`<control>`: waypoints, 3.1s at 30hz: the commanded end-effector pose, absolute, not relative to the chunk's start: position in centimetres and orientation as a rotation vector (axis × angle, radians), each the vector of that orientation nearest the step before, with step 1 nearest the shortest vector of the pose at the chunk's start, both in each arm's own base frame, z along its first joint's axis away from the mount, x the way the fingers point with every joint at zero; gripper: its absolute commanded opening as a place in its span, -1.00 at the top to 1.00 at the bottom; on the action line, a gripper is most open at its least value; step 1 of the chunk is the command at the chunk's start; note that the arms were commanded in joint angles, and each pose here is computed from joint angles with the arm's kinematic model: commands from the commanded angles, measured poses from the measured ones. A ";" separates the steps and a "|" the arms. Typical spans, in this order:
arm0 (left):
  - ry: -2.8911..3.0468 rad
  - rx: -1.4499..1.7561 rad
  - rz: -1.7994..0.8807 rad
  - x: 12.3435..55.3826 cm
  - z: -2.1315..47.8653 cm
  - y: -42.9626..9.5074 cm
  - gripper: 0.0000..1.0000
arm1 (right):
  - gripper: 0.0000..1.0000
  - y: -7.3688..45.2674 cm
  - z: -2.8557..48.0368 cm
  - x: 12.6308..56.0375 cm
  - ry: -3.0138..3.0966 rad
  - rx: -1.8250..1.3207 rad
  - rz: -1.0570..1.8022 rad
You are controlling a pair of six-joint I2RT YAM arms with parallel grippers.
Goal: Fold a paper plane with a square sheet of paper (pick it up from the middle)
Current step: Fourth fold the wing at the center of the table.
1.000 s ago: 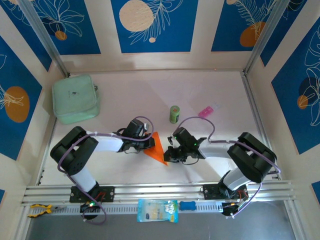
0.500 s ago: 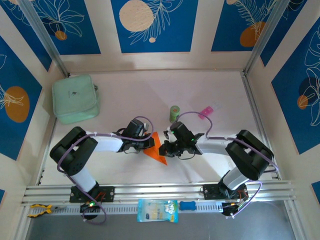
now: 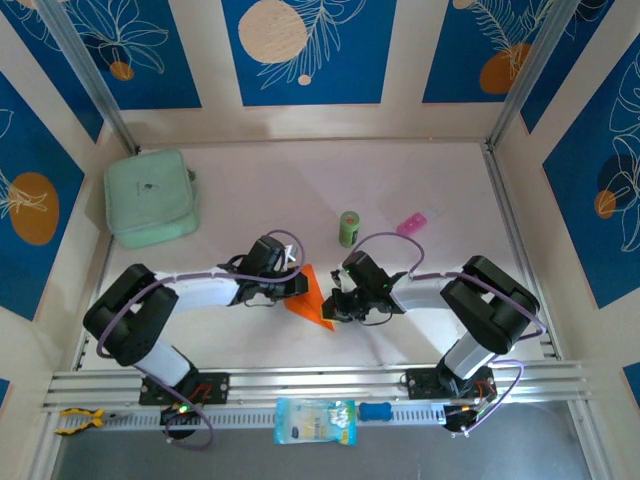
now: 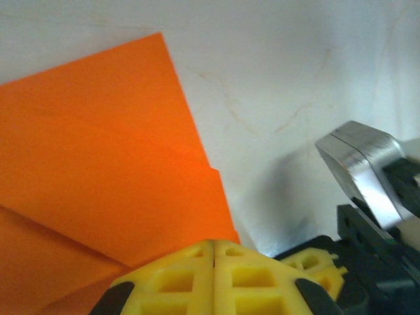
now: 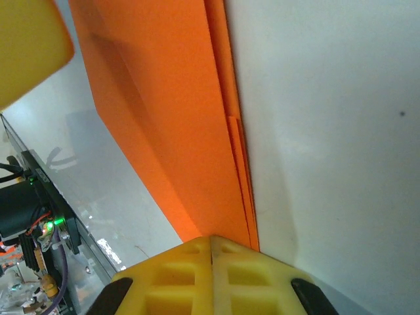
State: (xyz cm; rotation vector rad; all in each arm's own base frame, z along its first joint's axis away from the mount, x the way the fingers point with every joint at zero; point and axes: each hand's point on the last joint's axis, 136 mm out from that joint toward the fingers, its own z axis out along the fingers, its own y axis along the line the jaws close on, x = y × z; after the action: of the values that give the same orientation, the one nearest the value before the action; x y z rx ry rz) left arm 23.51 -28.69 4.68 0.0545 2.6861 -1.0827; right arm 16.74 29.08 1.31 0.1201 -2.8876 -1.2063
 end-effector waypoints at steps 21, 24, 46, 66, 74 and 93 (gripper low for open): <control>2.849 -0.094 -0.891 20.9 -1.4 -25.8 0.95 | 0.96 27.0 -2.1 14.8 -2.851 0.062 -0.995; 2.851 -0.106 -0.880 21.0 -1.3 -25.3 0.95 | 0.97 27.0 -2.2 14.6 -2.844 0.066 -0.982; 2.687 0.024 -0.964 22.9 5.0 -26.2 0.84 | 0.96 25.4 -1.1 14.4 -2.911 0.065 -0.988; 2.667 0.119 -1.072 23.8 5.7 -28.8 0.79 | 0.96 25.7 -0.6 13.8 -2.922 0.094 -0.966; 2.675 0.111 -1.048 24.1 5.9 -28.7 0.79 | 0.96 25.8 -1.1 13.7 -2.925 0.077 -0.975; 2.712 0.002 -0.932 24.3 5.0 -27.0 0.80 | 0.96 26.1 -2.1 13.6 -2.906 0.096 -0.976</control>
State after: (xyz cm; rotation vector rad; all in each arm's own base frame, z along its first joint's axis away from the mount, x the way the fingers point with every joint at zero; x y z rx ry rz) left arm 23.77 -27.54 4.62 0.0448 2.7125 -0.9670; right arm 15.53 28.96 1.17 0.1733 -2.8890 -1.2147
